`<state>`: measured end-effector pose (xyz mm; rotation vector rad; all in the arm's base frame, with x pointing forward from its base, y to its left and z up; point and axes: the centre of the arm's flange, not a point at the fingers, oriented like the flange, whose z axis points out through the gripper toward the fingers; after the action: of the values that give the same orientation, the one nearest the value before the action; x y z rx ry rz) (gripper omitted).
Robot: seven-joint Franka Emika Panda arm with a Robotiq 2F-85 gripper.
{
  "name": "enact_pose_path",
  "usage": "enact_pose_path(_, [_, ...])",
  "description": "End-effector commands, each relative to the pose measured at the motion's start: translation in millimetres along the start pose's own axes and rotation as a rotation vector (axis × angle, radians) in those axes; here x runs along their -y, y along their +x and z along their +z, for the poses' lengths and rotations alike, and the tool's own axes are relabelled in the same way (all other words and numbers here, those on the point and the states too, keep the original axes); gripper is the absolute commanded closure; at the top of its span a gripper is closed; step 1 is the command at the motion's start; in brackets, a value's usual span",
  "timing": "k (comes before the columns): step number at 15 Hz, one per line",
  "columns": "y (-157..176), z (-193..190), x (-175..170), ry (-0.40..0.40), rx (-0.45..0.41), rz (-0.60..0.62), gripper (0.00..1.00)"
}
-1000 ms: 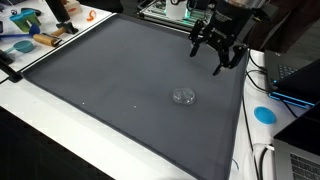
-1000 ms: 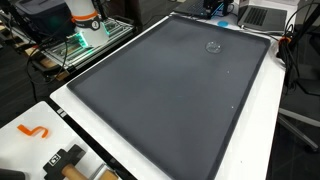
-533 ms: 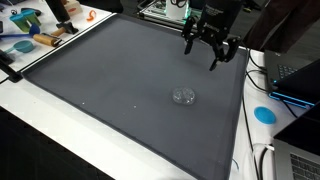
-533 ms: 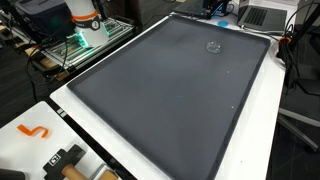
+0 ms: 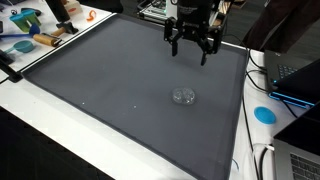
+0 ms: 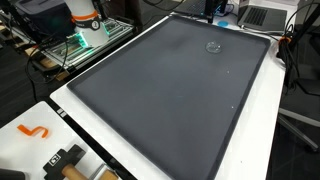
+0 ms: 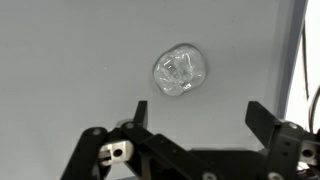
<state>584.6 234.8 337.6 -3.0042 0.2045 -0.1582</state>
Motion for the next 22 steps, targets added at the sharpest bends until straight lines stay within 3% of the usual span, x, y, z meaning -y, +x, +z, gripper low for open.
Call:
enact_pose_path(1, [10.4,1.3,-31.1,0.047,0.062,-0.102,0.0])
enact_pose_path(11, [48.7,16.1,-50.2,0.165,0.17,-0.278,0.0])
enact_pose_path(22, [81.2,36.4,-38.9,0.193,0.157,-0.349,0.0])
